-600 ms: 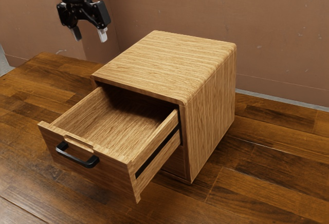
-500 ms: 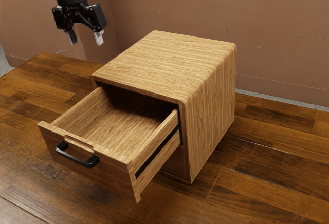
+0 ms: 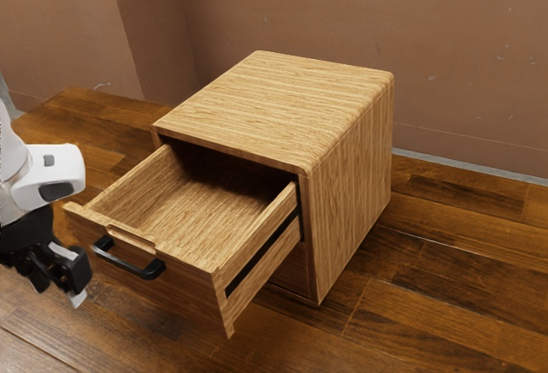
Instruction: Push the drawer handle with one arm to close the drawer
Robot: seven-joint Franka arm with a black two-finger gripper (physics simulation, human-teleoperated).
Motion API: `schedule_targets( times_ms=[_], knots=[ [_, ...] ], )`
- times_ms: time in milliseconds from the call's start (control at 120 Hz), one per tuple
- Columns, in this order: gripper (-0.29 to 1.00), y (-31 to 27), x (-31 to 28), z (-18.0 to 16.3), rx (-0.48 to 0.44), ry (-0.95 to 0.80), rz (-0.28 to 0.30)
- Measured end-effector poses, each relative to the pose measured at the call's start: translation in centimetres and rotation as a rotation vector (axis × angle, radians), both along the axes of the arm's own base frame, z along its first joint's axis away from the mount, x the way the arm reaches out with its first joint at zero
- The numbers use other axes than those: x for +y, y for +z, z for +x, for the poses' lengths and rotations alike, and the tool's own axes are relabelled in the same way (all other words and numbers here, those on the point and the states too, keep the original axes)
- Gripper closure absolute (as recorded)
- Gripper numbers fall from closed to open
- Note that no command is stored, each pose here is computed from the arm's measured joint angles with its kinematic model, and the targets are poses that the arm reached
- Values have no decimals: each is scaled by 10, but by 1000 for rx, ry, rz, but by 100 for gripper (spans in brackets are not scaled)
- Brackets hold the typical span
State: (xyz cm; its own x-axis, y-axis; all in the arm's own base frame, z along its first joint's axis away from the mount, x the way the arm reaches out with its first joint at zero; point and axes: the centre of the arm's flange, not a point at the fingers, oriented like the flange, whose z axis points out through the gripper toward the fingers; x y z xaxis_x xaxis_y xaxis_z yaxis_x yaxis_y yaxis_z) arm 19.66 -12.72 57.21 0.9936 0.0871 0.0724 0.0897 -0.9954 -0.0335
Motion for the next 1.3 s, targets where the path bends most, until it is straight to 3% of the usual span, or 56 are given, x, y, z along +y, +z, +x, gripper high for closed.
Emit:
schedule_targets(
  times_ms=[217, 442, 900, 1300],
  knots=[
    [57, -27, 4, 10, 119, 79, -45],
    [68, -57, 15, 25, 167, 142, -20],
    [75, -64, 14, 92, 51, 125, -22],
    [75, -60, 23, 202, -31, 104, -42]
  ],
)
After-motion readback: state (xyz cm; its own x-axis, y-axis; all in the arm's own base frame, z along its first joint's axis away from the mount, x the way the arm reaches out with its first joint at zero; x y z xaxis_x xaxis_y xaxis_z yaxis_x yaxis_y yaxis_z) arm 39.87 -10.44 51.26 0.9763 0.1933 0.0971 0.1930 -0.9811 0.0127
